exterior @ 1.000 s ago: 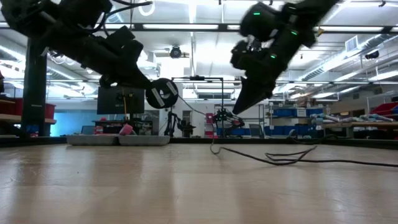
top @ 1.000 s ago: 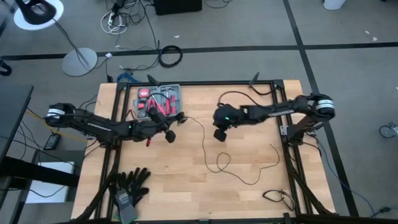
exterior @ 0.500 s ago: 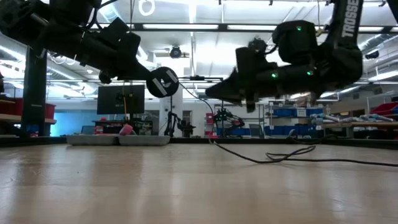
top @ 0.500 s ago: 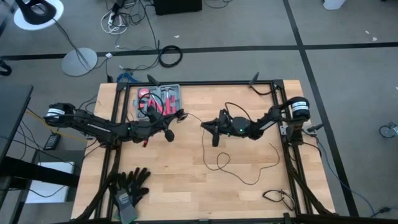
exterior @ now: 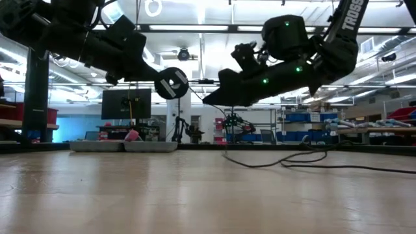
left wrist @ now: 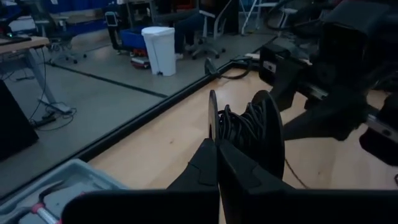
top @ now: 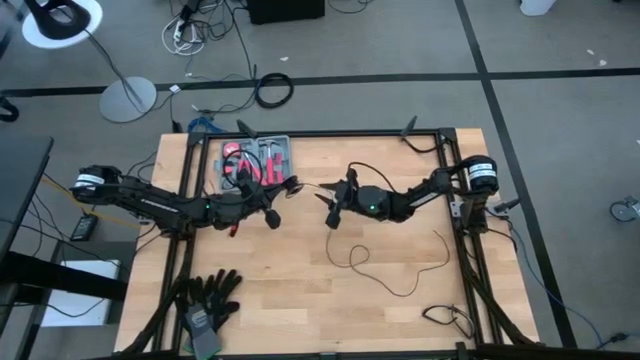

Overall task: Coil cords
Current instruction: Coil the black wire onto the spool

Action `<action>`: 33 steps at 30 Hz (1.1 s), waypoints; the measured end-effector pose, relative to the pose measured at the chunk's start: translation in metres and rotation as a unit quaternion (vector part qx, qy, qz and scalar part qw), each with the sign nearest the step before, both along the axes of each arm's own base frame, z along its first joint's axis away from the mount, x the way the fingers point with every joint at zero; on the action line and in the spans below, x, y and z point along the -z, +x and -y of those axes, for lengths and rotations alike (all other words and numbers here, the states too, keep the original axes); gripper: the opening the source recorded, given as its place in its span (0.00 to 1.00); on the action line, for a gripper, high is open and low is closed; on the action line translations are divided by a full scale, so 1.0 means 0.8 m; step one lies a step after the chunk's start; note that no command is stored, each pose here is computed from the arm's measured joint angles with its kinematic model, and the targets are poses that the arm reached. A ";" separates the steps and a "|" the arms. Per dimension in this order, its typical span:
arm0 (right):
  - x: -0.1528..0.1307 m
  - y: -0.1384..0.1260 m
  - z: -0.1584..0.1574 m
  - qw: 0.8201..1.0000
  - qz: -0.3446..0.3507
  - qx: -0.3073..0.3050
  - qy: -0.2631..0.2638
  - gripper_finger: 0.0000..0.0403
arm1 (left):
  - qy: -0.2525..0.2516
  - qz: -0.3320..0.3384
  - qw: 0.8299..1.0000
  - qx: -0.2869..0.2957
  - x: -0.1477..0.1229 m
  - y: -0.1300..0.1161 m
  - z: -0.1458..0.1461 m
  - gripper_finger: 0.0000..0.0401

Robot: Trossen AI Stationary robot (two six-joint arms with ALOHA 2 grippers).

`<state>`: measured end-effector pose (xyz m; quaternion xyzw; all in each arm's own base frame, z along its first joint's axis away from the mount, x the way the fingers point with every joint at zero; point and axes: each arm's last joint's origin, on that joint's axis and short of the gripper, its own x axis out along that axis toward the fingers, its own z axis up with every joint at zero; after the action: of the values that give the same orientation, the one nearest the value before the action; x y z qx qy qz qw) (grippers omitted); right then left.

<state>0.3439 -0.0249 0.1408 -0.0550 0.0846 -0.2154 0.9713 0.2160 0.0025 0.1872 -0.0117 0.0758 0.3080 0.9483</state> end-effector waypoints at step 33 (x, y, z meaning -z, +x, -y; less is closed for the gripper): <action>0.006 0.001 -0.002 0.997 -0.043 0.057 -0.007 0.16 | 0.010 -0.004 1.000 -0.006 -0.001 0.000 -0.001 0.00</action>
<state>0.3446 -0.0237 0.1360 -0.0664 0.1272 -0.2681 0.9526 0.2159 0.0031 0.1878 -0.0019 0.0760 0.3149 0.9461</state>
